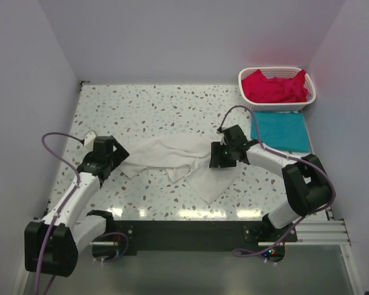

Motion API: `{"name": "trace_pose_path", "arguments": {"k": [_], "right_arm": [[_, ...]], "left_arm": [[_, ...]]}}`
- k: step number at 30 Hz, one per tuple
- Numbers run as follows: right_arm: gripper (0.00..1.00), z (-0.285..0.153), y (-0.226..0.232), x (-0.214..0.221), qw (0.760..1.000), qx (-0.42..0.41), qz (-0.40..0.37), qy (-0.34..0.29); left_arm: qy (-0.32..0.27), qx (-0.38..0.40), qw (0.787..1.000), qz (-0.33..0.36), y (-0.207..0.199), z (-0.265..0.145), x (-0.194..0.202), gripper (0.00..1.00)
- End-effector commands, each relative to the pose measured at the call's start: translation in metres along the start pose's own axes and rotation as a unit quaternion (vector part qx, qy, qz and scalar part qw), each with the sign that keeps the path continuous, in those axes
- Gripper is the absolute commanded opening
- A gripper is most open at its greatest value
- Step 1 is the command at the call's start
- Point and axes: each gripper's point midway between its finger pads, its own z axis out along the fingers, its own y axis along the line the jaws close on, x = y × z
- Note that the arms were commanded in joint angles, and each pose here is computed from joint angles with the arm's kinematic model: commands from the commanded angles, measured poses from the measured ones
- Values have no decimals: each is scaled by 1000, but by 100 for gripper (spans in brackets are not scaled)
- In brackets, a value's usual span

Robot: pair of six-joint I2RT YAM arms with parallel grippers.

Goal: Fold and stack the t-shirts
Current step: Flatten the tshirt out

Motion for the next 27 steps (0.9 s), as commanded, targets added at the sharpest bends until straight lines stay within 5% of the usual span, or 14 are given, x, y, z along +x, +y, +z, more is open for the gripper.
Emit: {"name": "trace_pose_path", "arguments": {"k": [1,9,27], "right_arm": [[57,3,11,-7,999,-26,4,-19],[57,1,8,-4,999,-25,-1,-23],[57,4,14,-3,999,-45,-9,-20]], "left_arm": [[-6,-25,997,-70,-3,8,-6,99],[13,-52,990,-134,-2,19,5,97],[20,-84,983,-164,-16,36,-5,73]]}}
